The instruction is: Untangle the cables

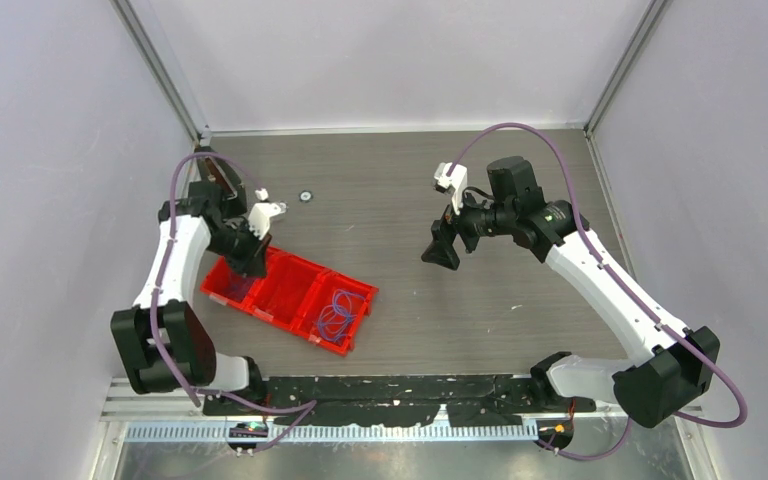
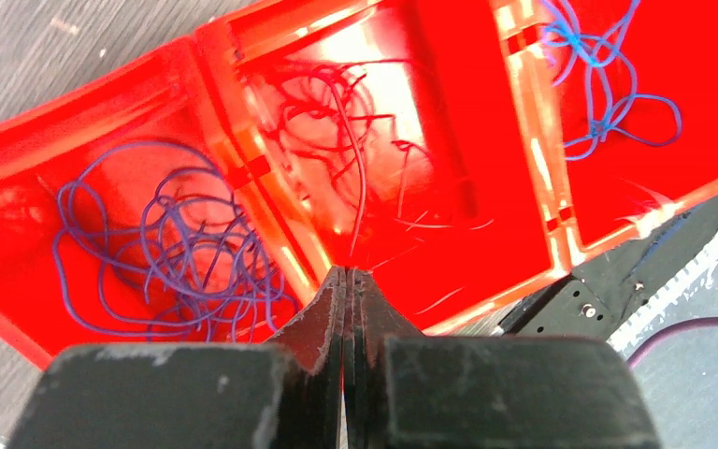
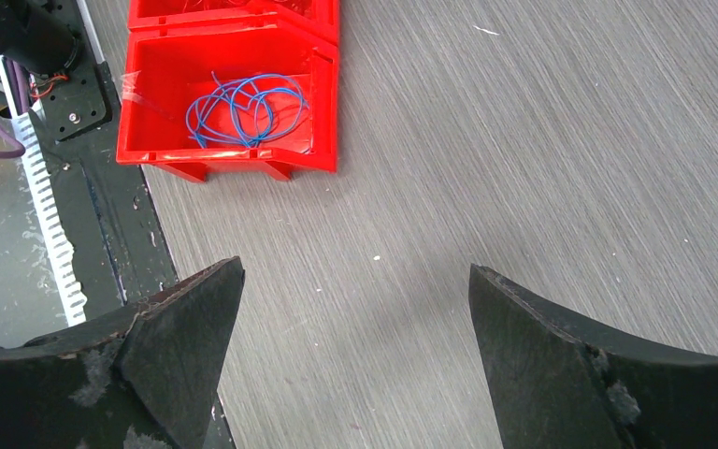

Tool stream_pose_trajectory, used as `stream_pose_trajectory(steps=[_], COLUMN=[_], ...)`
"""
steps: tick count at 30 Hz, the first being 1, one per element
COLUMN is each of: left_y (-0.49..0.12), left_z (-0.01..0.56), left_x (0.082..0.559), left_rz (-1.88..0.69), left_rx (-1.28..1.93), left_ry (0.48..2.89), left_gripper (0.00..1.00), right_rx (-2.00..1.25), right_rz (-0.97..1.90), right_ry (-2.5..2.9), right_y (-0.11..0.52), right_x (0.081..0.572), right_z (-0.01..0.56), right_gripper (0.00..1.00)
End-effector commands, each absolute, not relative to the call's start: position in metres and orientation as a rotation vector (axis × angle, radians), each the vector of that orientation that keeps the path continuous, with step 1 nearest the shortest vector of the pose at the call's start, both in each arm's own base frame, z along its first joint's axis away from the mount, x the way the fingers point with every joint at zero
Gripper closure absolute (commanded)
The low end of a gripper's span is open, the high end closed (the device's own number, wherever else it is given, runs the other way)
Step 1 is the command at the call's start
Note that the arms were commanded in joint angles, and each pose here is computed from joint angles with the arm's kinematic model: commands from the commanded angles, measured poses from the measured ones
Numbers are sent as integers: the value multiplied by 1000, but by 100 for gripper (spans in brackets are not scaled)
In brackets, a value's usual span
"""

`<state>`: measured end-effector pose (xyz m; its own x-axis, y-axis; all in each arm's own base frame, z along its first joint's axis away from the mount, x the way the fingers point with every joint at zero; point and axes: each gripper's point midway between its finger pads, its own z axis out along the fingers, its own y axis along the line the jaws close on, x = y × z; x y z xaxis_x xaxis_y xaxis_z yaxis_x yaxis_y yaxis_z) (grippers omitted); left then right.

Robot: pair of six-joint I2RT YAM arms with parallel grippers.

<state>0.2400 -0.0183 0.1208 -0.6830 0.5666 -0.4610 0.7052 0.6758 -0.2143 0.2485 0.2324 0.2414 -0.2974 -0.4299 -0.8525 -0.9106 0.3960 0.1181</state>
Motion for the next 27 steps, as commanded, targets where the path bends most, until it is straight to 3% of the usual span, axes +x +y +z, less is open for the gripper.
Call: stream_pose_trajectory(steps=[1,8,18,26,27], left_y=[-53,-80,-66,-66,-68], left_z=[135,85,23,30,37], left_x=[228,219,231,236,235], left_rz=[-644,-606,-391,-387,-399], left_rx=[1086,1220,1289,1297,1300], left_ry=[2423,2462,2605,2599,2577], left_gripper=[100,100,100,100,92], right_rx=[-1147,-1145,-1146,-1150,-1150], right_rz=[779,774,753,747,741], right_ry=[1831,1827,1827,1822,1821], right_y=[234,234,230,229,229], right_x=[255,257,254,255,256], right_z=[259,261,260,261,261], right_gripper=[3,3,3,3,3])
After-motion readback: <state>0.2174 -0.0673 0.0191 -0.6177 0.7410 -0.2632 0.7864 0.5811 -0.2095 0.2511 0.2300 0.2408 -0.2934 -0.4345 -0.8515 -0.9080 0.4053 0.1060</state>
